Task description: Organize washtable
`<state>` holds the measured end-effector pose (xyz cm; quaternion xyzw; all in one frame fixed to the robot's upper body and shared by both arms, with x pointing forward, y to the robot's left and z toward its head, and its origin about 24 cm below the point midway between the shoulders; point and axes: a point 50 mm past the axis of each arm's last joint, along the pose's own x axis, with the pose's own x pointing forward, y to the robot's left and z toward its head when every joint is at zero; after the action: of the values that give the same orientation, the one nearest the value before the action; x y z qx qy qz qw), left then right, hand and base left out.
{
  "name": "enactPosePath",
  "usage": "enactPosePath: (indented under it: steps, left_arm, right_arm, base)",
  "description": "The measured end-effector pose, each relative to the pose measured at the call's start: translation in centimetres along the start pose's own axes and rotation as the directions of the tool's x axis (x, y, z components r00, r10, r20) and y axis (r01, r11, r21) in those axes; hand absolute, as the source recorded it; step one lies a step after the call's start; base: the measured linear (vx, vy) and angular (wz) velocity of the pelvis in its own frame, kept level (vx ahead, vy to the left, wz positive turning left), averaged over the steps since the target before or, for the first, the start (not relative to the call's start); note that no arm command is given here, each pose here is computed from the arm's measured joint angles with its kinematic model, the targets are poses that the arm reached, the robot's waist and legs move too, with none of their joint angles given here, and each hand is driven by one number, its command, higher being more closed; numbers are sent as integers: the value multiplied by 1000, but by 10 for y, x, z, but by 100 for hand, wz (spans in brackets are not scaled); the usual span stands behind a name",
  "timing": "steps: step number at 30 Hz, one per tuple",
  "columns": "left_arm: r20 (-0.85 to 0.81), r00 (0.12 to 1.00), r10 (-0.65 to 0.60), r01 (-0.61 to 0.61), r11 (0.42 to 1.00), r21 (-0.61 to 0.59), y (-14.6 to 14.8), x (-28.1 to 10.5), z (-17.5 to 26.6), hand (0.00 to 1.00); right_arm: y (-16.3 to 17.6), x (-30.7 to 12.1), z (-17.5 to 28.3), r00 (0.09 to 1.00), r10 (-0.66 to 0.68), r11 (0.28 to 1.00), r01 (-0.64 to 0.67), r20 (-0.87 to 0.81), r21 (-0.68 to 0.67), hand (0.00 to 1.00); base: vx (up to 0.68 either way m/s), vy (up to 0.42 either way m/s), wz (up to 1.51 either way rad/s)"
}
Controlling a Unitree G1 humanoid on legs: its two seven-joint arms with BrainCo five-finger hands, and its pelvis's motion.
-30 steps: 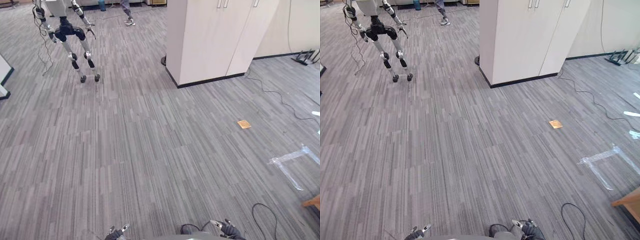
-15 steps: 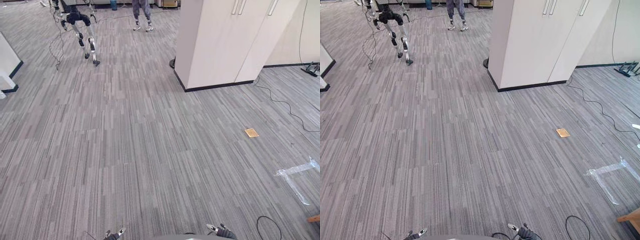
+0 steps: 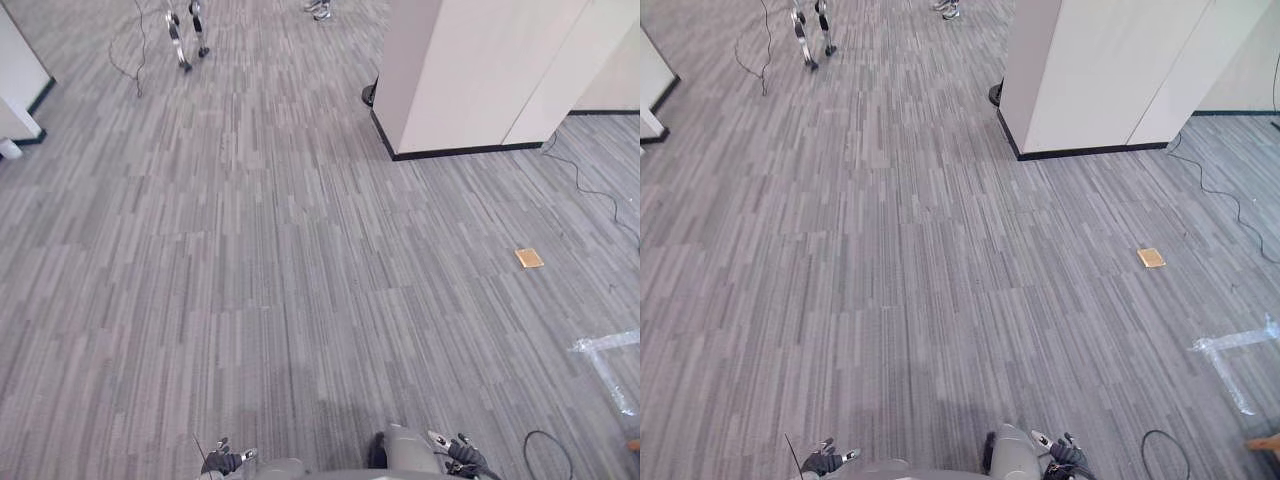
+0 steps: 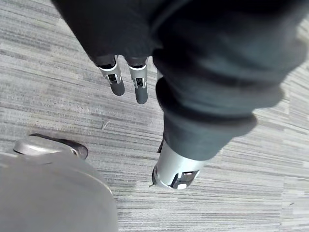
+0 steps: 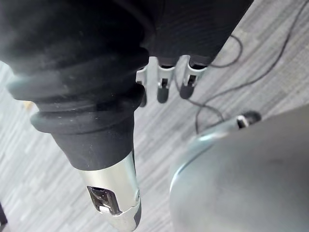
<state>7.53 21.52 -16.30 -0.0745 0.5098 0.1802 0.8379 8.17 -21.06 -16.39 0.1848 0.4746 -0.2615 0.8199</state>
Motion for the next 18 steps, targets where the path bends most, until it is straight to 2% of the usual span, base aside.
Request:
enactPosePath:
  steps: [2,6,8,11,15,18]
  left_arm:
    - [-6,1000,-2,2,1000,28,-1,1,0,0]
    - [-41,999,13,-15,999,-47,-4,-3,-15,0]
    - [-22,1000,9,-11,996,-89,-9,-3,-9,0]
    - [9,1000,-20,21,997,-73,-14,-3,-4,0]
    - [145,985,-89,87,996,21,-37,7,49,0]
    - [168,970,-176,152,977,147,-61,5,57,0]
  right_arm:
    - [-10,-2,-5,999,-39,998,40,-14,49,0]
    - [-37,-14,-37,984,-135,975,153,-118,159,0]
    - [-37,-12,-29,987,-131,979,144,-92,142,0]
    - [-38,-10,-16,993,-111,991,114,-45,66,0]
    - [7,4,22,999,-1,995,-5,54,99,0]
    - [15,7,37,994,20,996,-29,109,85,0]
  base:
    - [532,-77,60]
    - [710,-198,99]
    - [685,-221,24]
    - [708,-155,9]
    - [629,-40,-6]
    - [551,119,-42]
